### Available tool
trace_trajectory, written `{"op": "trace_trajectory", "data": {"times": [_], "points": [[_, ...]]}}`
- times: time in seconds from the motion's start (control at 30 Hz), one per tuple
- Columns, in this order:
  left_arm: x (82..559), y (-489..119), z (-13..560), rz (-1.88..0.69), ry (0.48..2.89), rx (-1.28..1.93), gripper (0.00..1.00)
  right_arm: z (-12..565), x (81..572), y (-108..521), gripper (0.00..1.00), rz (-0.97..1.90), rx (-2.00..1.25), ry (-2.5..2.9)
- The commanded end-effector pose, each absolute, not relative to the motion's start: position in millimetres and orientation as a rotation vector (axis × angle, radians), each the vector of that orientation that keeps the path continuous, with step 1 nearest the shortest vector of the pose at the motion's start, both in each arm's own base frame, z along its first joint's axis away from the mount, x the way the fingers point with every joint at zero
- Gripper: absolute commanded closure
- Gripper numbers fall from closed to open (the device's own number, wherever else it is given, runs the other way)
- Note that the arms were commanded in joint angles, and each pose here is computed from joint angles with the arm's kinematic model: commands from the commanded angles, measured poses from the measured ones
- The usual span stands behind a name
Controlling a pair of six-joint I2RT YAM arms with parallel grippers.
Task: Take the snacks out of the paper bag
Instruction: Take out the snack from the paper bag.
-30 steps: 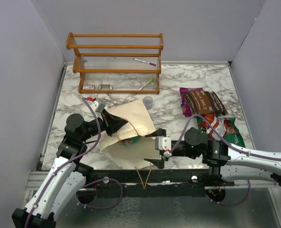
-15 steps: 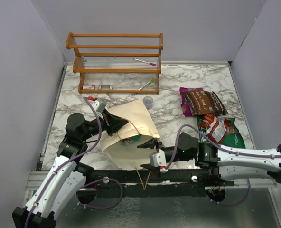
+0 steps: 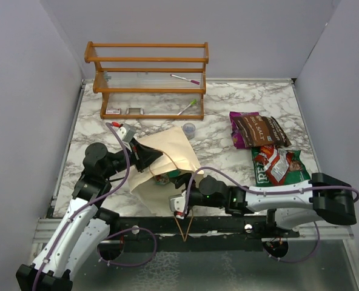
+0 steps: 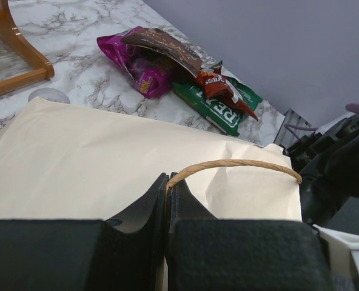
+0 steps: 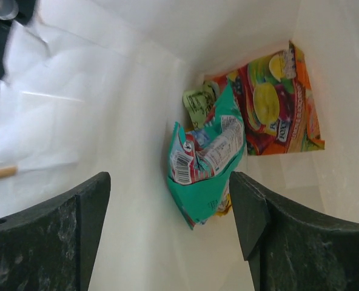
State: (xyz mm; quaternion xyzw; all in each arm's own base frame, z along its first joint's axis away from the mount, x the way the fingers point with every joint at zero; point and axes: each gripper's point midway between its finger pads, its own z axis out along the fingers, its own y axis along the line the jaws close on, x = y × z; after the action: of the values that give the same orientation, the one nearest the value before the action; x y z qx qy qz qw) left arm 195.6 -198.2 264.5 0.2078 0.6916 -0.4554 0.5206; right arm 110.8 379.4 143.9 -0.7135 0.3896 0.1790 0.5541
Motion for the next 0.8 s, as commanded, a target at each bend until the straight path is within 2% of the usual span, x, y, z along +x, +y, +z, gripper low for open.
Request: {"op": "trace_trajectory", "data": {"times": [0.0, 0.3, 0.5, 0.67, 0.77], "points": [[197.6, -193.6, 280.0, -1.052, 1.608, 0.506, 1.00, 152.1, 138.9, 391.8, 0.19, 0.270, -1.581, 0.922], [195.4, -192.5, 283.1, -1.049, 1.591, 0.509, 1.00, 128.7, 167.6, 405.4, 0.09, 0.115, -1.548, 0.990], [195.2, -192.8, 282.7, -1.053, 1.593, 0.513, 1.00, 112.9, 186.4, 417.6, 0.06, 0.041, -1.487, 1.011], [195.1, -192.6, 283.0, -1.052, 1.591, 0.513, 1.00, 91.5, 203.0, 425.7, 0.08, -0.034, -1.479, 1.028], [195.7, -192.4, 282.3, -1.050, 1.595, 0.510, 1.00, 84.9, 202.8, 429.7, 0.16, -0.002, -1.468, 1.040]]}}
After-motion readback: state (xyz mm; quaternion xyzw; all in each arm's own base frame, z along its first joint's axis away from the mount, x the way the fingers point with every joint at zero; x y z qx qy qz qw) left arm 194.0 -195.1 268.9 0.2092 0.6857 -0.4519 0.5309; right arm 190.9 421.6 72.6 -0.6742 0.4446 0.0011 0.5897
